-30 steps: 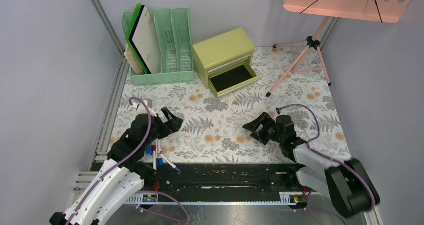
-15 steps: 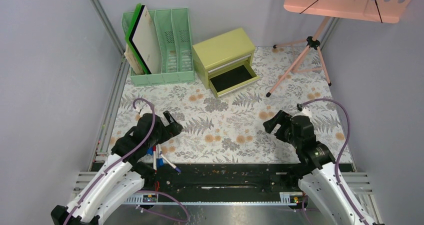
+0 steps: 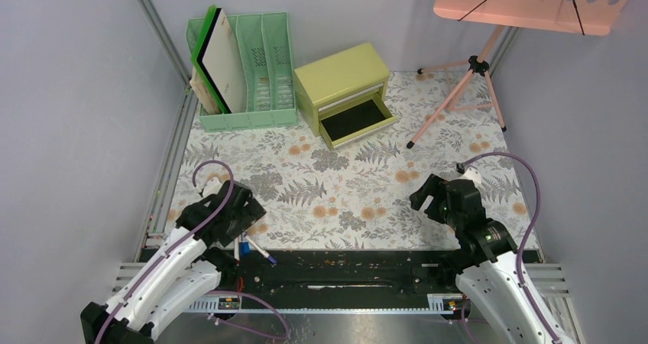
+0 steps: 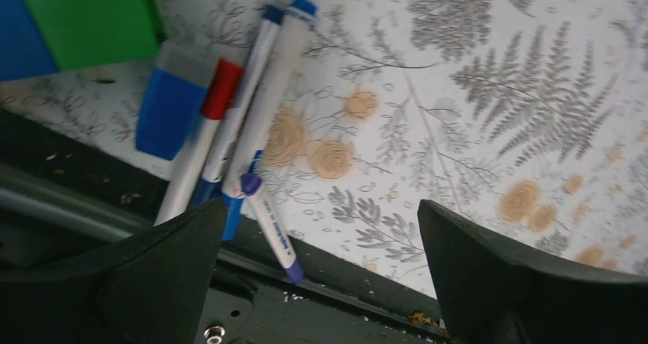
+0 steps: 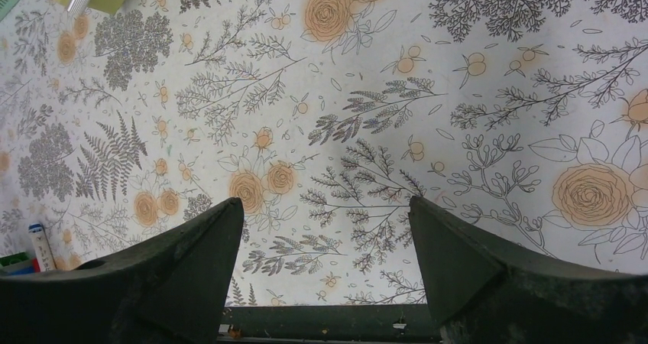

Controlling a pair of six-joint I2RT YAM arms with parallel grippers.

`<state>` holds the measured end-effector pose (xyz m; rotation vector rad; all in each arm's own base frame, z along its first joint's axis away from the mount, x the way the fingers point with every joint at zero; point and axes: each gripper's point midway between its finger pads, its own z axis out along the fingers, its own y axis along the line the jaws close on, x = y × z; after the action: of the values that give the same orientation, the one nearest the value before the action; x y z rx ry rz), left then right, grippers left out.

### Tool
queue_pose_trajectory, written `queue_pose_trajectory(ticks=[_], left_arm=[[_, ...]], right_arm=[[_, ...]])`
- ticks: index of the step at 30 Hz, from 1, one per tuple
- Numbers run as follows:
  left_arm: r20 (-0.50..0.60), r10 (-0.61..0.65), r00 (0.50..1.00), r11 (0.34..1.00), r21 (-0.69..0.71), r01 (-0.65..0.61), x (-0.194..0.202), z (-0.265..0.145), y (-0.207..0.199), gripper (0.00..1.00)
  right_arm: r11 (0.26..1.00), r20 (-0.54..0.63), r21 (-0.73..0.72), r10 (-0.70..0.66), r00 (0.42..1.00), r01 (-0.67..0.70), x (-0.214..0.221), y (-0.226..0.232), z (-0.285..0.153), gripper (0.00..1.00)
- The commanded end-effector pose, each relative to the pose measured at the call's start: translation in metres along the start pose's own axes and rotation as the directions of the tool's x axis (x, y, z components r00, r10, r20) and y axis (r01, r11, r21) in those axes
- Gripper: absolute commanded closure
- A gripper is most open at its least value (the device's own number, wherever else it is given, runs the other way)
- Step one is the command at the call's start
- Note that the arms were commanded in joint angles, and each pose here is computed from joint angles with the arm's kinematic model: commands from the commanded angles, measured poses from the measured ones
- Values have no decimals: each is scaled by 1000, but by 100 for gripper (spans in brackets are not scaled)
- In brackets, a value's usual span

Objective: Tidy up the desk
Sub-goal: Pick up the stationery from the corner of the board.

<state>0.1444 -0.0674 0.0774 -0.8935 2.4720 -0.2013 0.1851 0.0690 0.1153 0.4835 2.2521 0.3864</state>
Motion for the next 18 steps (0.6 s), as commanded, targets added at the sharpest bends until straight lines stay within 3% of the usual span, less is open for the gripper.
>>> queue_pose_trajectory(ticks=[1,8,14,18], left_arm=[[37,-72,997,990,-116,75,-6,-3,19,1],[32,-50,998,988,-148,54,-5,0,22,3],[20,-25,1000,989,-147,27,-2,9,20,19],[45,-25,999,983,-181,33,-6,12,25,20]], right_arm=[[1000,9,-14,1,1000,-1,-1,2,0,13],[1000,-24,-23,5,1000,-6,15,-3,8,13],[999,-27,-37,10,1000,-11,17,-2,10,13],[999,-27,-40,5,1000,-7,15,0,9,13]])
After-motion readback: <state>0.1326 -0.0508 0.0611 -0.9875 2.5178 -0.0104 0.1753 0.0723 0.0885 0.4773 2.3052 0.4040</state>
